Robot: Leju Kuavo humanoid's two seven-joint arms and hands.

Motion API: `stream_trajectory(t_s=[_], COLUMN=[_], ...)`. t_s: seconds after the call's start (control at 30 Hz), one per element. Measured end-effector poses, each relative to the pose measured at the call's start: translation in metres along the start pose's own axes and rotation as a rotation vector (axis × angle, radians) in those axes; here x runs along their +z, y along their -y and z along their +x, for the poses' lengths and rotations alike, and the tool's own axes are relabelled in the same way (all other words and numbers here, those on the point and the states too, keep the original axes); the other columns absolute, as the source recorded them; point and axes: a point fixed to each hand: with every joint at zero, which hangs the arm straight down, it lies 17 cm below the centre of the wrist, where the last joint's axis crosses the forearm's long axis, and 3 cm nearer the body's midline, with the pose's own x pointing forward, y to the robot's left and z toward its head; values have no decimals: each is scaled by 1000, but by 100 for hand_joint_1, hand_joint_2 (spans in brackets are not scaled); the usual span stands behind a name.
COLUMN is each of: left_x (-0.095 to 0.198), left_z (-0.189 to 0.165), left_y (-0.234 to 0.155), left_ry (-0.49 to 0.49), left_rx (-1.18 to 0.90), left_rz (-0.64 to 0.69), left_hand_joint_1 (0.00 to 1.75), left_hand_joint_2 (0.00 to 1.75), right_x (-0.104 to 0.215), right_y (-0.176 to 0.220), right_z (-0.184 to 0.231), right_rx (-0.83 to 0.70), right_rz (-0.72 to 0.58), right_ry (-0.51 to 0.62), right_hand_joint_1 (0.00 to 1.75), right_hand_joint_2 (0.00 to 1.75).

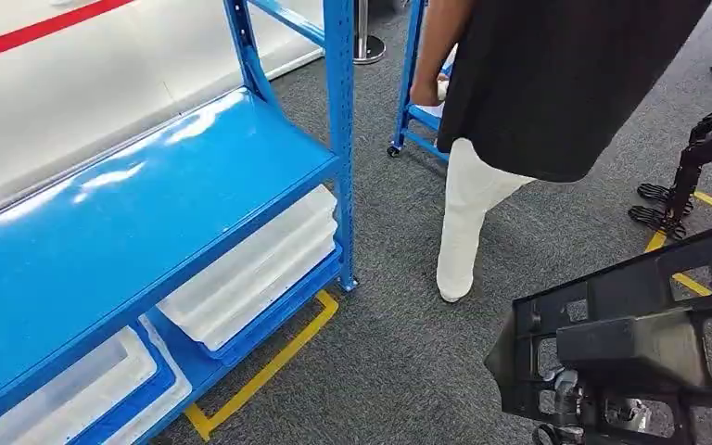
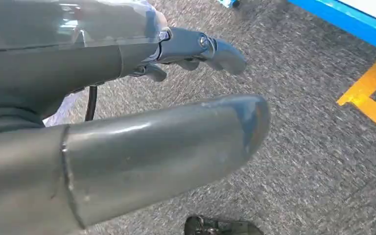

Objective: Take the parts from the cabinet and place them on the table.

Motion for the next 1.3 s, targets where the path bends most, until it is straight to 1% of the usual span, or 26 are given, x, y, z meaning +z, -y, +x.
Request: stream_trajectory(t_s=[0.2,0.53,0.67,0.73,1.1,1.3], left_x=[0,-2,-1,-1,-3,-1], left_z=[-3,-3,-6,-8,-1,-8], left_y=[-5,-13,-14,-17,-17,-19], left_ry=[-8,-11,-16,-20,0,-9], left_rx=[31,48,65,72,47,39], left_rz=[4,19,18,26,17,17], left_hand_joint_1=[0,0,0,0,0,0], left_hand_joint_2=[0,0,0,0,0,0], right_x=[-4,-4,-13,-12,-14,-14], right_y=[-18,-24,-32,-34,-54,-58], right_z=[-8,-18,-23,-27,-37,-39], right_rx=[9,5,17,26,9,-5], right_rz=[41,42,34,32,76,87], right_ry=[-2,-19,-10,-17,-25,-30], right_hand_joint_1=[175,175,175,175,175,175], right_hand_joint_2=[175,175,175,175,175,175])
